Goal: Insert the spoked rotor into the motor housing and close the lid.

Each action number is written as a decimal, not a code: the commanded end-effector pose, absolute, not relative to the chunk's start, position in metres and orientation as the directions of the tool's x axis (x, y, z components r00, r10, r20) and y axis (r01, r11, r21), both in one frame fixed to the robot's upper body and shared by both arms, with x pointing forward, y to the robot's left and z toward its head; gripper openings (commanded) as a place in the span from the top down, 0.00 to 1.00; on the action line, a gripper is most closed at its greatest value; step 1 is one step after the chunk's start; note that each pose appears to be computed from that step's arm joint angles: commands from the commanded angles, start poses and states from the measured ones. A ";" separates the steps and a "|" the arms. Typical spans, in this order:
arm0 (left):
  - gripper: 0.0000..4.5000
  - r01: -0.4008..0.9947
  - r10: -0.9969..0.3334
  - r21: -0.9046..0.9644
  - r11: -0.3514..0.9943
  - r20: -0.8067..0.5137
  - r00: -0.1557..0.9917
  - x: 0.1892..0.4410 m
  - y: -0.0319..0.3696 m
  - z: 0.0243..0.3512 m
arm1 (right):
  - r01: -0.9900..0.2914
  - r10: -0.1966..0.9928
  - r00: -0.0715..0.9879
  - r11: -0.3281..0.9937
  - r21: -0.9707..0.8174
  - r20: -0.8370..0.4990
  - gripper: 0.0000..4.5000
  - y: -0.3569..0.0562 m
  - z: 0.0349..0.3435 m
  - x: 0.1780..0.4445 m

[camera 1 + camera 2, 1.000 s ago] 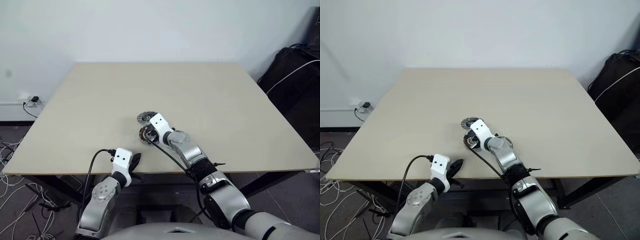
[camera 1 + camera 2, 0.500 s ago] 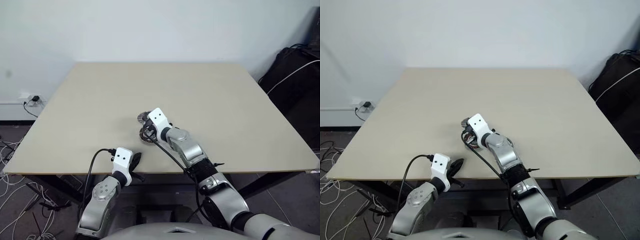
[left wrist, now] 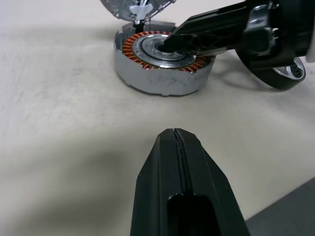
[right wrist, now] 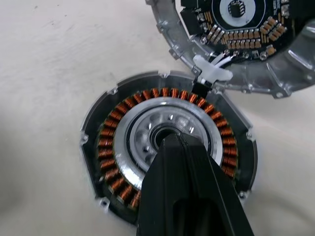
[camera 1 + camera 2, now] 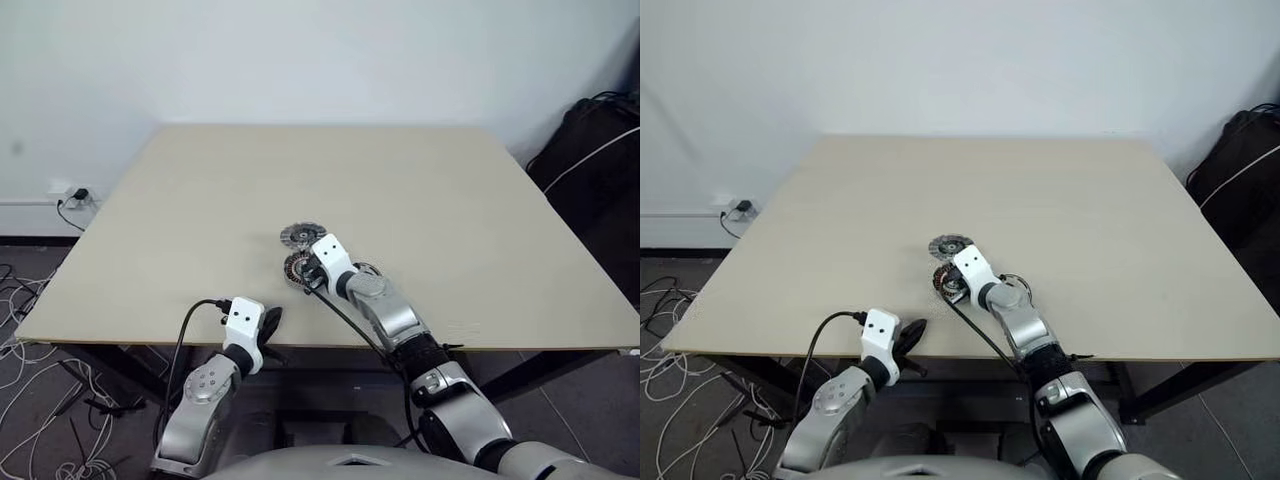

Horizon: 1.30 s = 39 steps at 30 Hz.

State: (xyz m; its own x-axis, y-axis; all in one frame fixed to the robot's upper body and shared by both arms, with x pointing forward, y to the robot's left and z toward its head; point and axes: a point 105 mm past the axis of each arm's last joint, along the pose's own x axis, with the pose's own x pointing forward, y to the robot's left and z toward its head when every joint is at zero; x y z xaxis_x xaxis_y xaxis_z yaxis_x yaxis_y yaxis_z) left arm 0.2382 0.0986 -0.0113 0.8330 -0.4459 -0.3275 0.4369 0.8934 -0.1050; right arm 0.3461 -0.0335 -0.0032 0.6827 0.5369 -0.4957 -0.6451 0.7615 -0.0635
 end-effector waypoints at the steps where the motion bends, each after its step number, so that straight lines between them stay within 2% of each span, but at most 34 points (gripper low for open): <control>1: 1.00 0.453 -0.460 -0.095 0.886 -0.282 0.842 0.244 0.096 0.000 | -0.639 0.541 0.699 0.766 -0.068 -0.468 1.00 -0.033 0.007 0.349; 7: 1.00 0.451 -0.458 -0.094 0.888 -0.275 0.845 0.245 0.095 0.002 | -0.600 0.554 0.771 0.797 -0.067 -0.313 1.00 -0.040 0.056 0.358; 11: 1.00 0.440 -0.449 -0.098 0.893 -0.274 0.851 0.243 0.097 0.003 | -0.533 0.503 0.814 0.846 -0.027 -0.290 1.00 -0.071 0.071 0.356; 12: 1.00 0.438 -0.447 -0.098 0.894 -0.273 0.852 0.242 0.097 0.004 | -0.511 0.481 0.826 0.859 -0.031 -0.296 0.96 -0.082 0.071 0.354; 16: 1.00 0.426 -0.434 -0.093 0.900 -0.276 0.857 0.242 0.099 0.004 | -0.429 0.387 0.853 0.902 -0.050 -0.350 0.74 -0.124 0.063 0.341; 19: 1.00 0.416 -0.419 -0.068 0.907 -0.254 0.872 0.245 0.101 0.008 | -0.376 0.324 0.851 0.925 -0.049 -0.412 0.48 -0.150 0.050 0.328; 26: 1.00 0.414 -0.406 0.005 0.910 -0.187 0.894 0.253 0.104 0.019 | -0.262 0.267 0.839 0.962 0.078 -0.474 0.01 -0.166 0.033 0.316; 32: 1.00 0.435 -0.428 0.001 0.900 -0.178 0.886 0.252 0.102 0.020 | -0.121 0.275 0.794 0.945 0.303 -0.542 0.01 -0.160 0.017 0.312; 39: 1.00 0.450 -0.445 -0.015 0.893 -0.191 0.875 0.250 0.102 0.018 | -0.033 0.294 0.779 0.901 0.433 -0.554 0.01 -0.153 0.012 0.320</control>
